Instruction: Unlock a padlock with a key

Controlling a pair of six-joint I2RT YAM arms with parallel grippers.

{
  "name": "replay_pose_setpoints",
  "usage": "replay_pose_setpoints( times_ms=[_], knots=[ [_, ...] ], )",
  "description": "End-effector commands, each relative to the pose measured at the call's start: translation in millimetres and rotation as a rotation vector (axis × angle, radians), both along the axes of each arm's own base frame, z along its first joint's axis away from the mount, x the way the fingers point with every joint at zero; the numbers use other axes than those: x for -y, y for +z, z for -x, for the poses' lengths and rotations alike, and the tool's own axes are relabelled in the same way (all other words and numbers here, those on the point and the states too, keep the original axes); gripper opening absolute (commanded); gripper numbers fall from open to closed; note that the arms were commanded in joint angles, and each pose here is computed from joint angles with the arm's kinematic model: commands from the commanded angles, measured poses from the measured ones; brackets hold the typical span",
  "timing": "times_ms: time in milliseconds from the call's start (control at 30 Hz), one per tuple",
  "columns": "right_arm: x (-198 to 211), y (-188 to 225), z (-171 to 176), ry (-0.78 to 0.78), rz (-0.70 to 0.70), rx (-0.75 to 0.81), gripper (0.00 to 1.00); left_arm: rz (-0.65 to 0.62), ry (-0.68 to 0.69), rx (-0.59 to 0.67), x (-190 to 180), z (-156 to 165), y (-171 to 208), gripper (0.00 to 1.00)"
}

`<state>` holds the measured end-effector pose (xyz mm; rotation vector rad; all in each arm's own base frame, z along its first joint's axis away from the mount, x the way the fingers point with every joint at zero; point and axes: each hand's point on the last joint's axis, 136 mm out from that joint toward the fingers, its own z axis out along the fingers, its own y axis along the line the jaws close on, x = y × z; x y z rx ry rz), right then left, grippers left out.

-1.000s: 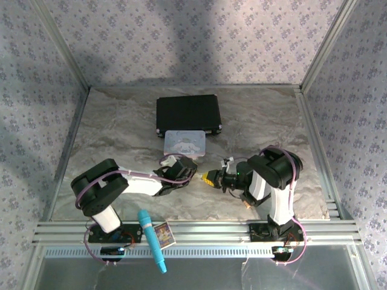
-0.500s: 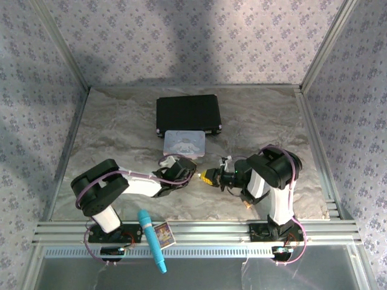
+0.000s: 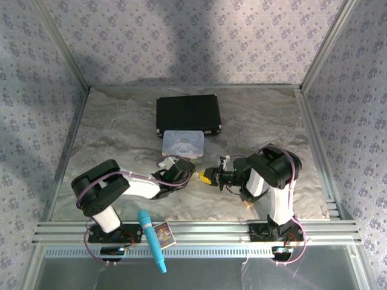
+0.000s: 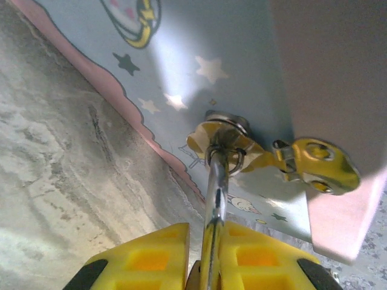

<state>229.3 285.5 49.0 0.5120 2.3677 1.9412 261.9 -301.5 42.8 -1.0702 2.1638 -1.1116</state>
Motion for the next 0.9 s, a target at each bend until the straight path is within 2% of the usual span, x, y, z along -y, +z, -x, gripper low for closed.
replay_pose_setpoints(
  times_ms=[0,167,867],
  knots=[
    [-0.9,-19.6,-10.7,-0.025,0.034,-0.087,0.00,0.052,-0.152,-0.063,26.7,31.2,-12.4,0.00],
    [-7.3,-17.7,-10.4,0.008,0.019,-0.091,0.00,0.066,-0.156,-0.042,28.6,29.5,-7.5,0.00],
    [6.4,-40.2,-21.8,-0.028,0.055,-0.114,0.00,0.127,-0.214,-0.017,43.2,34.0,9.3,0.00]
  ],
)
